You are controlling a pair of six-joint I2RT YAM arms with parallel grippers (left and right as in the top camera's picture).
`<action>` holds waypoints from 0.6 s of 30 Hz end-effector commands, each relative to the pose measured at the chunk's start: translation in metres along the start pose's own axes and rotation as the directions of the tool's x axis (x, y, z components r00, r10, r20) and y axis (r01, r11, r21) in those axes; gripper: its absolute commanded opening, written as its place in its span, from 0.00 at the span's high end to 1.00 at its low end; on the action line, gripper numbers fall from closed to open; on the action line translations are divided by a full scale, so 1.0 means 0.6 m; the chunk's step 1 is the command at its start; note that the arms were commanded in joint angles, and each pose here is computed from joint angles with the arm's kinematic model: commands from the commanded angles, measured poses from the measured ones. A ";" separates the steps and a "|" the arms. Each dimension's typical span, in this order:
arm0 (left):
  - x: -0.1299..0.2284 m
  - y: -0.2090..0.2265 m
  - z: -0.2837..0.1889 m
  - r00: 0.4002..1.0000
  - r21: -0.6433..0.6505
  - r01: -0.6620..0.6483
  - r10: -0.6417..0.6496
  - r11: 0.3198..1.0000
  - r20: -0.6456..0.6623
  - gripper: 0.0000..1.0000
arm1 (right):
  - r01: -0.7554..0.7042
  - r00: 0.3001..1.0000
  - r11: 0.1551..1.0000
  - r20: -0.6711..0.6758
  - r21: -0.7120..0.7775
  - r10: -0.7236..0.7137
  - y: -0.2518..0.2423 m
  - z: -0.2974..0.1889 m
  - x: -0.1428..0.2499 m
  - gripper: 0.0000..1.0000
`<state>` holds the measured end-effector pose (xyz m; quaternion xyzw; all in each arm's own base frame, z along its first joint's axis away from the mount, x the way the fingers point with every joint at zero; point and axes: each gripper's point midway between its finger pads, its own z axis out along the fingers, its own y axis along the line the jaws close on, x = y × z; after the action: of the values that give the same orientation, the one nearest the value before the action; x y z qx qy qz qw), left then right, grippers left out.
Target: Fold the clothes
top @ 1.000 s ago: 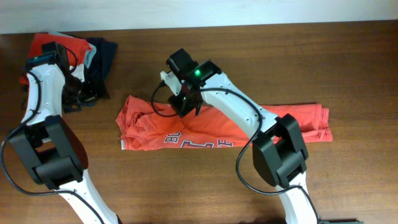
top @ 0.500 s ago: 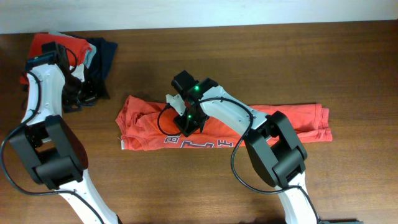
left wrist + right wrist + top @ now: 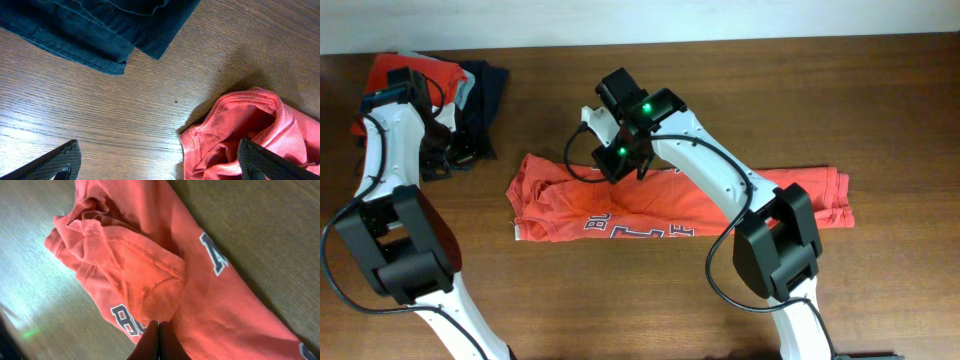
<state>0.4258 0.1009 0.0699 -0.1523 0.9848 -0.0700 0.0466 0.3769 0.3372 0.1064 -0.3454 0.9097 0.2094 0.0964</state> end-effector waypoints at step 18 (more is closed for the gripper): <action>-0.013 -0.004 -0.034 0.998 -0.002 0.002 -0.002 1.000 0.058 0.00 | -0.001 0.967 1.000 -0.254 -0.024 -0.006 0.023 0.157 0.144 0.96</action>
<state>0.4259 0.1008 0.0699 -0.1523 0.9847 -0.0702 0.0467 0.3079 0.3418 0.0045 -0.3723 0.9093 0.1847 -0.0216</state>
